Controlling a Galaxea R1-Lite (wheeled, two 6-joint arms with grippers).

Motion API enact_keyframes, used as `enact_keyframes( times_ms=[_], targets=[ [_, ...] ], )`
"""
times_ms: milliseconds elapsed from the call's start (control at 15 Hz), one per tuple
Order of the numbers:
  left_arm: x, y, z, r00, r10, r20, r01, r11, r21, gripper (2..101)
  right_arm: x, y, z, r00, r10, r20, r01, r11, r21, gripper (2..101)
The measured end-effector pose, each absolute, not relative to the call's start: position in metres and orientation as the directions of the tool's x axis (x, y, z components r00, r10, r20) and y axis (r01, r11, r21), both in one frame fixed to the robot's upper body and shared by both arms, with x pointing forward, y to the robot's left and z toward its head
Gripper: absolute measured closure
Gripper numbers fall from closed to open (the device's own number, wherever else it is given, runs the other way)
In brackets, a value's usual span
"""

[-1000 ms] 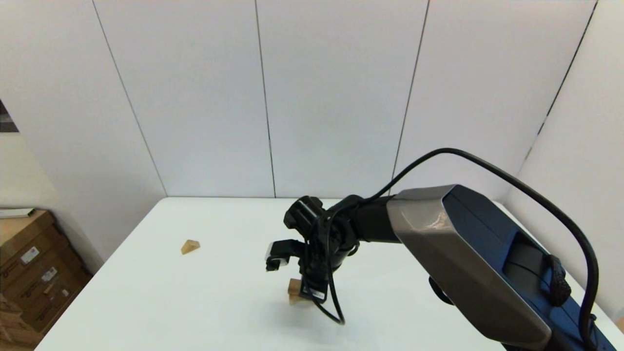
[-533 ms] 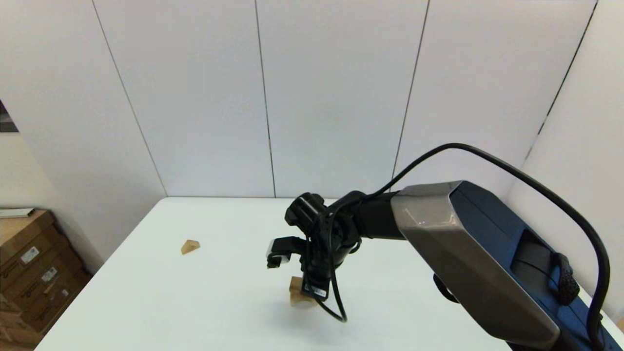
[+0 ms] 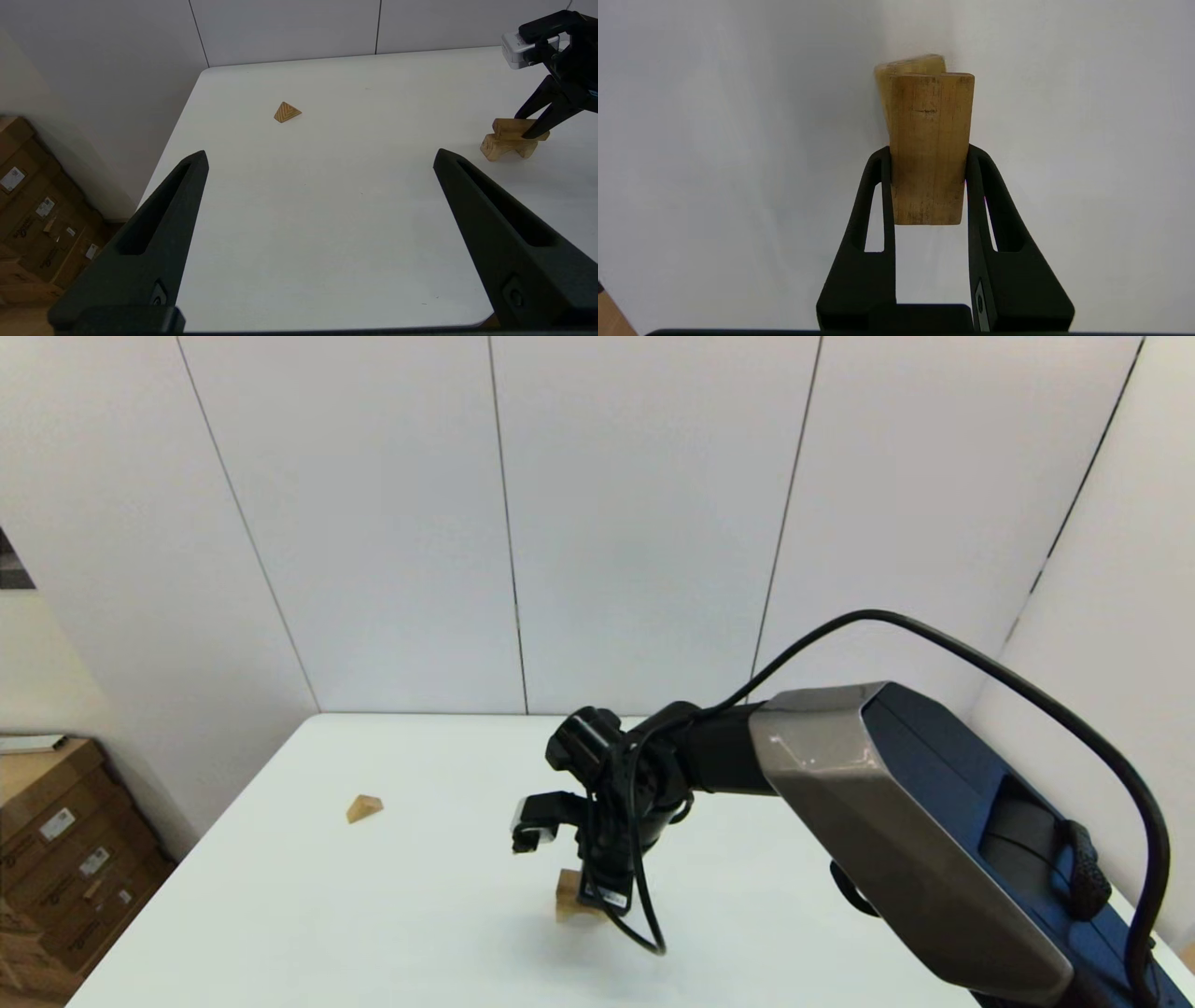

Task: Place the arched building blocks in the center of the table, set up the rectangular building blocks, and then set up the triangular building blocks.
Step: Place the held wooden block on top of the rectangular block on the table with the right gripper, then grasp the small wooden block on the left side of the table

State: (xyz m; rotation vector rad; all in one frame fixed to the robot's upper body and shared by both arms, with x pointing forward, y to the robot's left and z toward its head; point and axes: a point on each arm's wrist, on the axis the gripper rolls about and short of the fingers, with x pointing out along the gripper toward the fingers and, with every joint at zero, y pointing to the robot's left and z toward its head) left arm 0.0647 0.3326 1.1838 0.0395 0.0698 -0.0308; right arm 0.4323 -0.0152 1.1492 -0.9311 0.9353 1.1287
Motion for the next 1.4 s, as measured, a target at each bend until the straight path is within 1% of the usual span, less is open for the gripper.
enact_keyframes(
  times_ms=[1000, 1067, 1200, 1400],
  targets=[
    [0.0647, 0.3326, 1.1839, 0.997, -0.029, -0.07, 0.032, 0.999, 0.039, 5.4, 0.4321, -0.0115, 1.1423, 0.167, 0.309, -0.936, -0.978, 0.171, -0.118, 78.2],
    [0.0647, 0.3326, 1.1839, 0.997, -0.029, -0.07, 0.032, 0.999, 0.038, 5.4, 0.4321, -0.0115, 1.1423, 0.167, 0.309, -0.936, -0.978, 0.171, -0.118, 75.4],
    [0.0647, 0.3326, 1.1838, 0.997, -0.029, -0.07, 0.032, 0.999, 0.038, 5.4, 0.4324, -0.0113, 1.1422, 0.169, 0.311, -0.935, -0.978, 0.172, -0.119, 59.2],
    [0.0647, 0.3326, 1.1838, 0.997, -0.029, -0.07, 0.032, 0.999, 0.039, 5.4, 0.4331, -0.0105, 1.1426, 0.176, 0.319, -0.931, -0.976, 0.181, -0.122, 41.8]
  ],
)
